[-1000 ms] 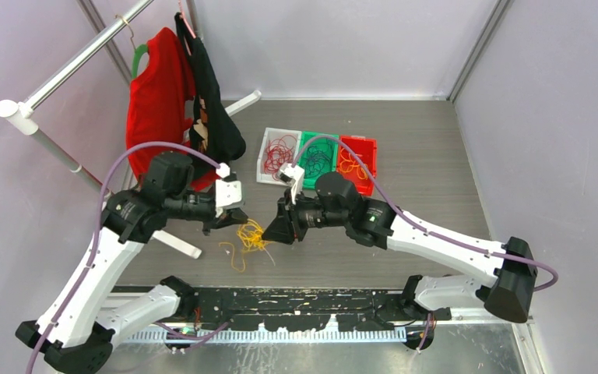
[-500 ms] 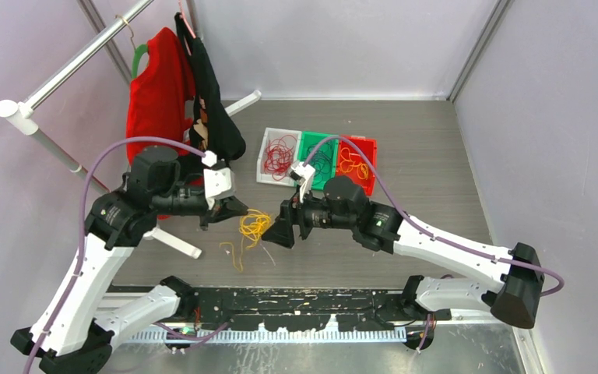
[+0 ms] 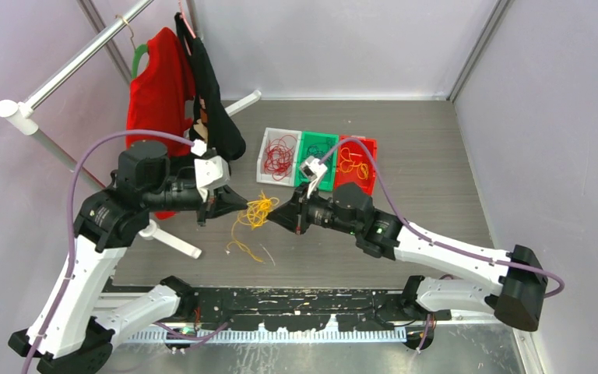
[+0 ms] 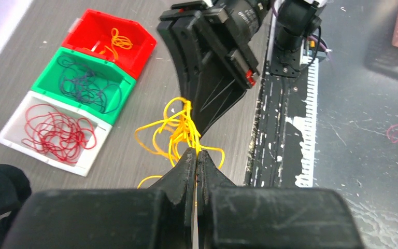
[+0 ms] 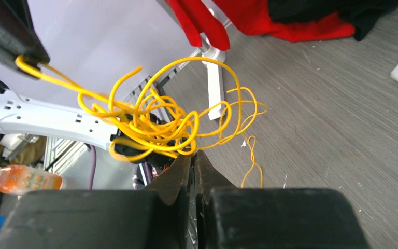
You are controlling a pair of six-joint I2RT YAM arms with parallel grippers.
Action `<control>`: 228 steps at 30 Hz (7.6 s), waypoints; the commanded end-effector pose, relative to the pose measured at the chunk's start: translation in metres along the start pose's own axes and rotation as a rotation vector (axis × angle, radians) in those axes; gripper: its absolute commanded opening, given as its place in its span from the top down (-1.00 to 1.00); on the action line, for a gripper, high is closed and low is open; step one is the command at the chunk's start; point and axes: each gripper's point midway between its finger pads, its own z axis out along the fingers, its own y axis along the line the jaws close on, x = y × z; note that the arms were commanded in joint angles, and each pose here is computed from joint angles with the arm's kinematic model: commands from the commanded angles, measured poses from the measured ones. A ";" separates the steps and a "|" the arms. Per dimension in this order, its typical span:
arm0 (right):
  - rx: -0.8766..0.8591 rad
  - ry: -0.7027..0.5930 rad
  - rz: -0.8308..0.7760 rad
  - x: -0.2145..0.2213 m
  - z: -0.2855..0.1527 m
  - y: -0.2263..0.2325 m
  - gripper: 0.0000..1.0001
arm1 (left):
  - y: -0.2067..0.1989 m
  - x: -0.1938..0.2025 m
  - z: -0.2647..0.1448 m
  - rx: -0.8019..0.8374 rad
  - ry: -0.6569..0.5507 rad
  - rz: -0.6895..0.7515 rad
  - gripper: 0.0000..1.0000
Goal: Untangle the cables
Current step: Untie the cable.
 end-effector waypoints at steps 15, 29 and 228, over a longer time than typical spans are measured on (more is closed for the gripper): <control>0.239 -0.156 -0.066 -0.021 -0.081 -0.032 0.98 | 0.069 -0.017 -0.026 -0.382 0.028 0.251 1.00; 0.428 -0.279 -0.102 -0.053 -0.134 -0.050 0.98 | 0.072 0.003 -0.025 -0.417 0.055 0.220 1.00; -0.574 -0.479 0.260 -0.163 0.101 0.234 -0.11 | 0.068 -0.268 -0.128 -0.863 -0.360 1.201 1.00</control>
